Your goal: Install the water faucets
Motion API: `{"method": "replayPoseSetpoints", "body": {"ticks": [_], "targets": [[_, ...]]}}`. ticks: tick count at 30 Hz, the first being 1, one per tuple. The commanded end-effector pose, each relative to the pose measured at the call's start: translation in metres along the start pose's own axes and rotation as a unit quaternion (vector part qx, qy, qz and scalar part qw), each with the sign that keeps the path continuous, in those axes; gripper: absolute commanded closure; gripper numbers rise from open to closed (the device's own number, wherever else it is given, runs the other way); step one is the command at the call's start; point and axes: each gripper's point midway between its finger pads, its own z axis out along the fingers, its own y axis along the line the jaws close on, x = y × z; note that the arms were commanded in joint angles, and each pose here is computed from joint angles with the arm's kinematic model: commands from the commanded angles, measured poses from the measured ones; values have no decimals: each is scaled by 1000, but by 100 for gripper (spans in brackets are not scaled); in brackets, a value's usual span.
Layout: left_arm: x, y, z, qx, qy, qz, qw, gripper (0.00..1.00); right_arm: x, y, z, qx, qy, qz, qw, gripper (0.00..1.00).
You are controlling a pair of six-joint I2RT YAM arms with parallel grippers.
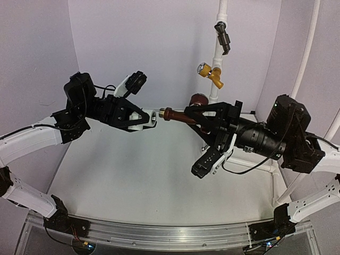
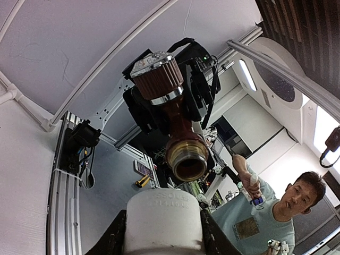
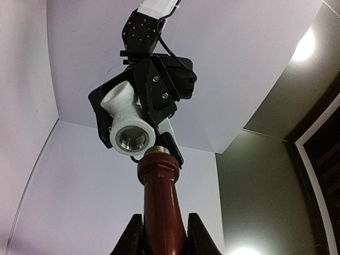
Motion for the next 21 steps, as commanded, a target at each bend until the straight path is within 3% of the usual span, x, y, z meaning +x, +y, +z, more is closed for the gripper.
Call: {"method": "replayPoseSetpoints", "body": {"ticks": [1,21], "targets": [[-5,-22,6,13,1,32,999,100,5,-15,2,32,26,-15,999,100],[-4,-34,10,19,-7,51,998,100,-7,6,8,15,22,-26,999,100]]}}
